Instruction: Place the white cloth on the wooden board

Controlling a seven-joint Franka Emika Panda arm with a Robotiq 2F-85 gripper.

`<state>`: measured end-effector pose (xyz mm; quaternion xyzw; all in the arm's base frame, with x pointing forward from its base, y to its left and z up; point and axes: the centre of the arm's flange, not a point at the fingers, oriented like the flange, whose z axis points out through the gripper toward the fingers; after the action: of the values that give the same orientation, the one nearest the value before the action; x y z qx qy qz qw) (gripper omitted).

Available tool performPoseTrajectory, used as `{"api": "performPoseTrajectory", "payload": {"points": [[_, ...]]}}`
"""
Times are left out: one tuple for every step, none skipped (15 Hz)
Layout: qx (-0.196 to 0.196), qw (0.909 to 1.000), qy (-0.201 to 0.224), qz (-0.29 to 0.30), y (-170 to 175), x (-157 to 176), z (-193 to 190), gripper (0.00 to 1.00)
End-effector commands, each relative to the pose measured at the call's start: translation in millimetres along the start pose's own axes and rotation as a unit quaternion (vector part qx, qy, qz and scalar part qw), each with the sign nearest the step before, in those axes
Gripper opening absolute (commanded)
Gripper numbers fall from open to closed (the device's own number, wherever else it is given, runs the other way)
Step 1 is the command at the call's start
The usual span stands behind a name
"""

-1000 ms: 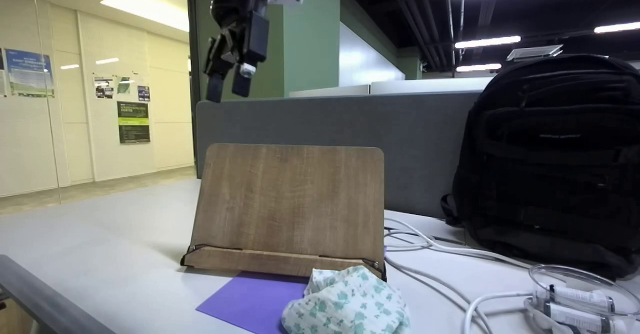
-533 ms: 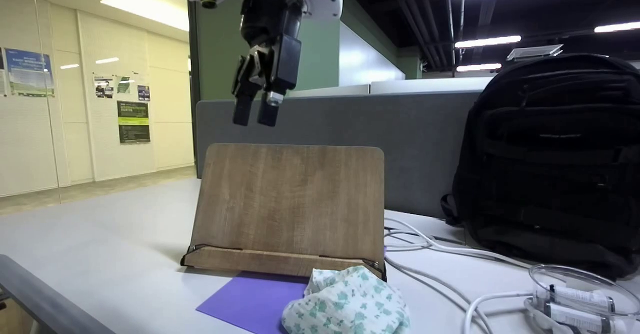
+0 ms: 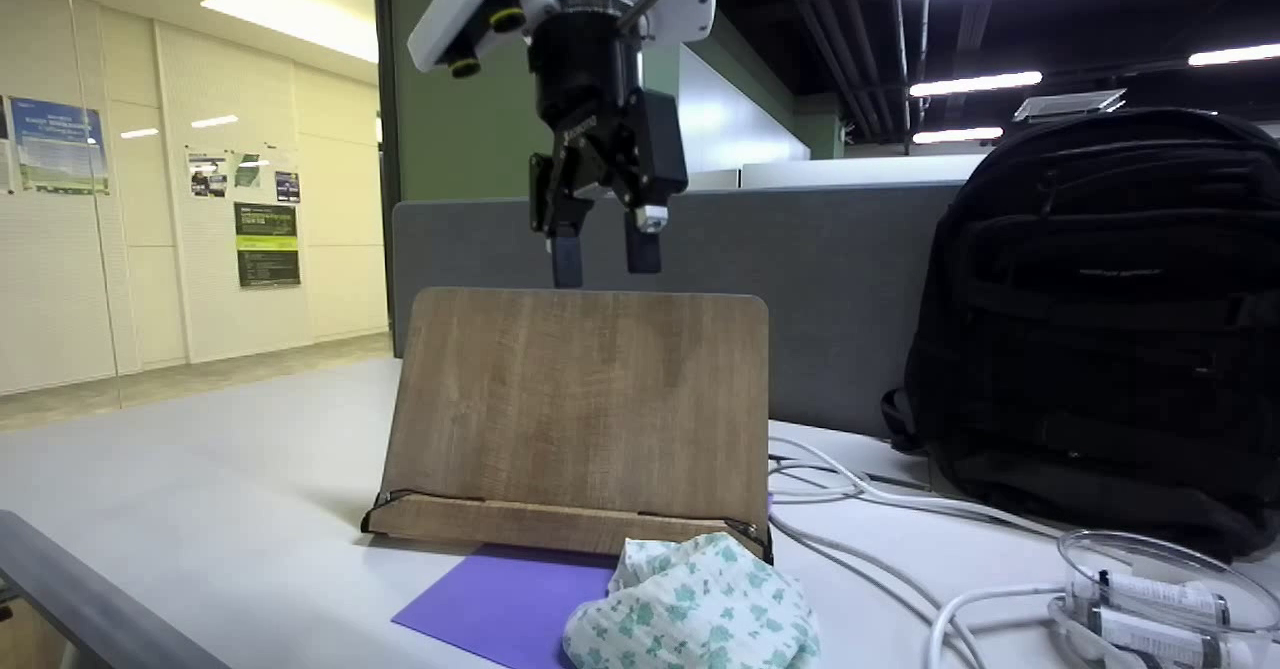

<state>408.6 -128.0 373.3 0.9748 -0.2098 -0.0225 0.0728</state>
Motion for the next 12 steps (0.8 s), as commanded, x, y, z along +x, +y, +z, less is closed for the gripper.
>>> {"api": "performPoseTrajectory", "payload": {"points": [[-0.037, 0.9988, 0.025, 0.019, 14.1, 9.0, 37.0, 1.0], [-0.04, 0.9986, 0.03, 0.018, 17.1, 10.9, 47.2, 1.0], [-0.039, 0.9987, 0.029, 0.017, 18.6, 12.5, 58.6, 1.0], [-0.036, 0.9988, 0.028, 0.018, 19.1, 13.5, 68.6, 1.0], [-0.029, 0.9992, 0.021, 0.016, 18.3, 14.0, 78.4, 1.0], [-0.02, 0.9996, 0.014, 0.016, 17.3, 14.9, 87.8, 1.0], [-0.013, 0.9998, 0.004, 0.017, 16.0, 15.2, 96.9, 1.0], [-0.006, 0.9998, -0.008, 0.019, 15.9, 15.3, 106.2, 1.0], [-0.002, 0.9996, -0.016, 0.023, 16.6, 15.5, 114.4, 1.0], [0.002, 0.9992, -0.027, 0.03, 18.6, 15.7, 123.5, 1.0], [0.005, 0.9987, -0.035, 0.037, 20.3, 16.0, 131.4, 1.0], [0.008, 0.9981, -0.044, 0.043, 22.1, 16.9, 140.1, 1.0]]}}
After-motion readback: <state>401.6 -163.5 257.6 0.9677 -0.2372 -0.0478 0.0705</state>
